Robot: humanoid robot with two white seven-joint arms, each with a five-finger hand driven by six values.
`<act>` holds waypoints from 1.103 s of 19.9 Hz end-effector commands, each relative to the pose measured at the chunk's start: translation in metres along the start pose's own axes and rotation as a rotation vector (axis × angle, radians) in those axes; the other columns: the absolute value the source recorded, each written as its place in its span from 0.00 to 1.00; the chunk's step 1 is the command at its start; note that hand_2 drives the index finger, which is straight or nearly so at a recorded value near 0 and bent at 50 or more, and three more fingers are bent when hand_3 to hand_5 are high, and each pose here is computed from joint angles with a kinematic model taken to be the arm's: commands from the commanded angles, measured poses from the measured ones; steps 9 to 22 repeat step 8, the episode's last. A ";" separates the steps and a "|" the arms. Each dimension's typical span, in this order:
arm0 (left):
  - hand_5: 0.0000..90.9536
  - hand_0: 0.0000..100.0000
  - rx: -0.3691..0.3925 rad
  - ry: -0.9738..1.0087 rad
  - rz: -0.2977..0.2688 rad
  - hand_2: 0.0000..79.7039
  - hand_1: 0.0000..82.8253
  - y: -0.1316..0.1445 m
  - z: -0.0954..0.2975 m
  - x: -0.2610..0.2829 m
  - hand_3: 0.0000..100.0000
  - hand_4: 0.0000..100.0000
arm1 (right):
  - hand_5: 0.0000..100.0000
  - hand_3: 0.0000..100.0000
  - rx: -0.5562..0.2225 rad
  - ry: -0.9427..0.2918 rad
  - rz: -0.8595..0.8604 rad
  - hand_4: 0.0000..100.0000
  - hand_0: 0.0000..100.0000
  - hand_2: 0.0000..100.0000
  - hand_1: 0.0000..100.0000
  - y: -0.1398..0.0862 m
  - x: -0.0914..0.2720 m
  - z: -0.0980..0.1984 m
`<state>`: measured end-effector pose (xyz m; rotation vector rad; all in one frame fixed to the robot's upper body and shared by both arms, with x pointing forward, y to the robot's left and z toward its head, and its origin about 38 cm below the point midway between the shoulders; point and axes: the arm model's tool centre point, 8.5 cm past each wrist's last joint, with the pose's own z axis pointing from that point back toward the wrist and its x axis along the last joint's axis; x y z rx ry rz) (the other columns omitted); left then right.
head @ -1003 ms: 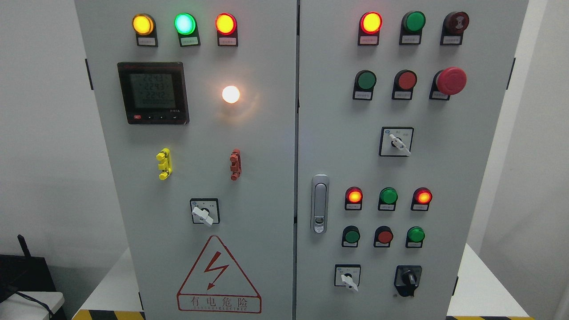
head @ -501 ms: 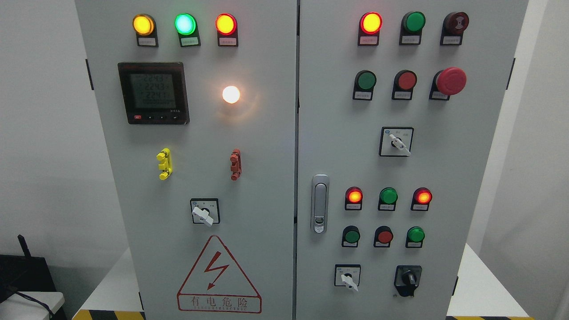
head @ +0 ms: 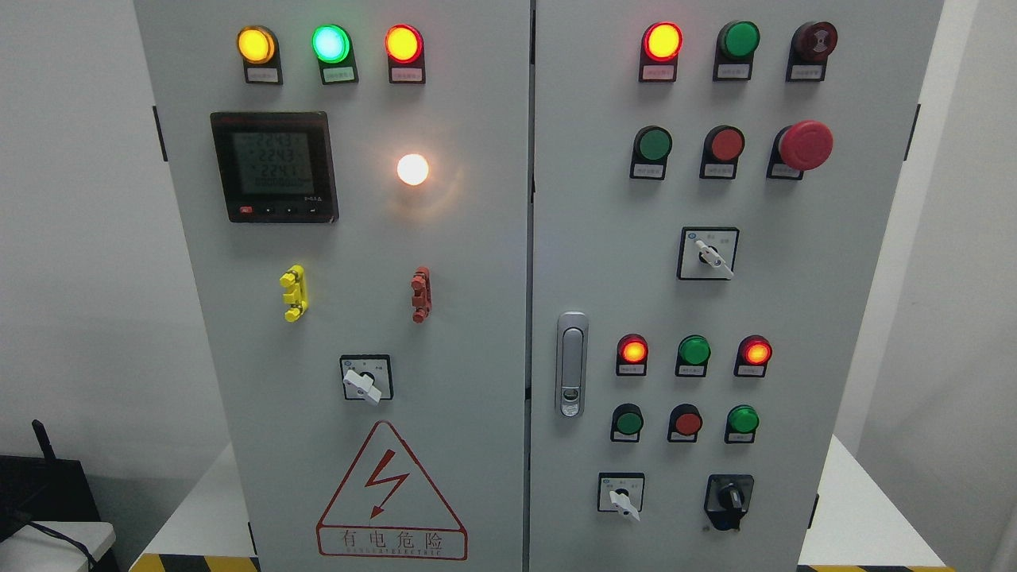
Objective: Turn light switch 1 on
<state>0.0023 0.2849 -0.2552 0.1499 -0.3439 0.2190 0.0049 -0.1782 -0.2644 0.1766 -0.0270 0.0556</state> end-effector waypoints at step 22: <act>0.00 0.41 -0.119 0.332 -0.199 0.00 0.08 -0.034 0.024 -0.065 0.00 0.00 | 0.00 0.00 0.002 -0.004 -0.018 0.00 0.12 0.00 0.39 0.000 0.001 0.000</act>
